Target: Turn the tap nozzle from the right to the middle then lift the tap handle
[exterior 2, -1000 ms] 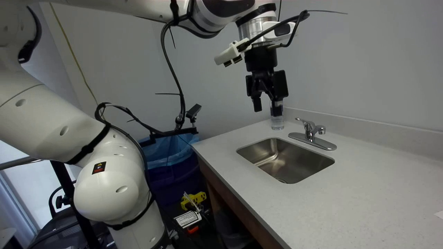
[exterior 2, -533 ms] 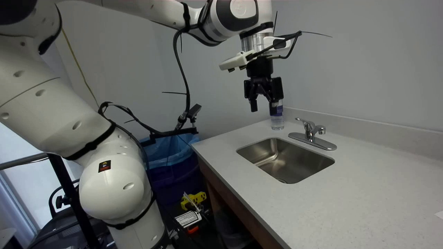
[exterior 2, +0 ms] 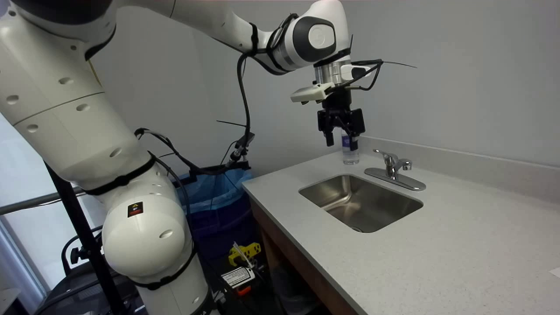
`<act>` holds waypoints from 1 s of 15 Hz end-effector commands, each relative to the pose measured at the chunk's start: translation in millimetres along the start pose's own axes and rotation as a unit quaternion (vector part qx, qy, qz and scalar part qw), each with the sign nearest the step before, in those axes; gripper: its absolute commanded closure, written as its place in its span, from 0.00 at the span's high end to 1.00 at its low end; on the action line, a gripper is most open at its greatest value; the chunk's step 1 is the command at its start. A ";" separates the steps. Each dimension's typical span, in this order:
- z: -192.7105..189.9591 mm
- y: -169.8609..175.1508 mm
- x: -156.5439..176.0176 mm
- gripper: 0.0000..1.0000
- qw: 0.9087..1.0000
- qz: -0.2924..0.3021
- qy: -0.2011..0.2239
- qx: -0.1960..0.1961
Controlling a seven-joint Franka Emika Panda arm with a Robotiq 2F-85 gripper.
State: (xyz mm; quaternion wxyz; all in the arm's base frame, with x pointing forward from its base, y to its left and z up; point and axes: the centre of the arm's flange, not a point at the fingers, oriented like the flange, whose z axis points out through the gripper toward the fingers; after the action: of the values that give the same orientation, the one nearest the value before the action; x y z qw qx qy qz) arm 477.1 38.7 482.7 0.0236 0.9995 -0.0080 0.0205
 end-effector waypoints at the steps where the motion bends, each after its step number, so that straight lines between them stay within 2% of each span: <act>1: 2.3 -2.7 1.8 1.00 1.000 0.001 -0.001 0.000; 10: 2.9 -5.6 7.0 1.00 1.000 0.010 0.003 0.003; 15: 8.7 -9.2 30.9 1.00 0.999 0.043 0.016 0.009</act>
State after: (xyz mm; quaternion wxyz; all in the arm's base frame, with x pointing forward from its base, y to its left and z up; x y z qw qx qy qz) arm 486.0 42.5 476.3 0.0216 0.9991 -0.0259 0.0251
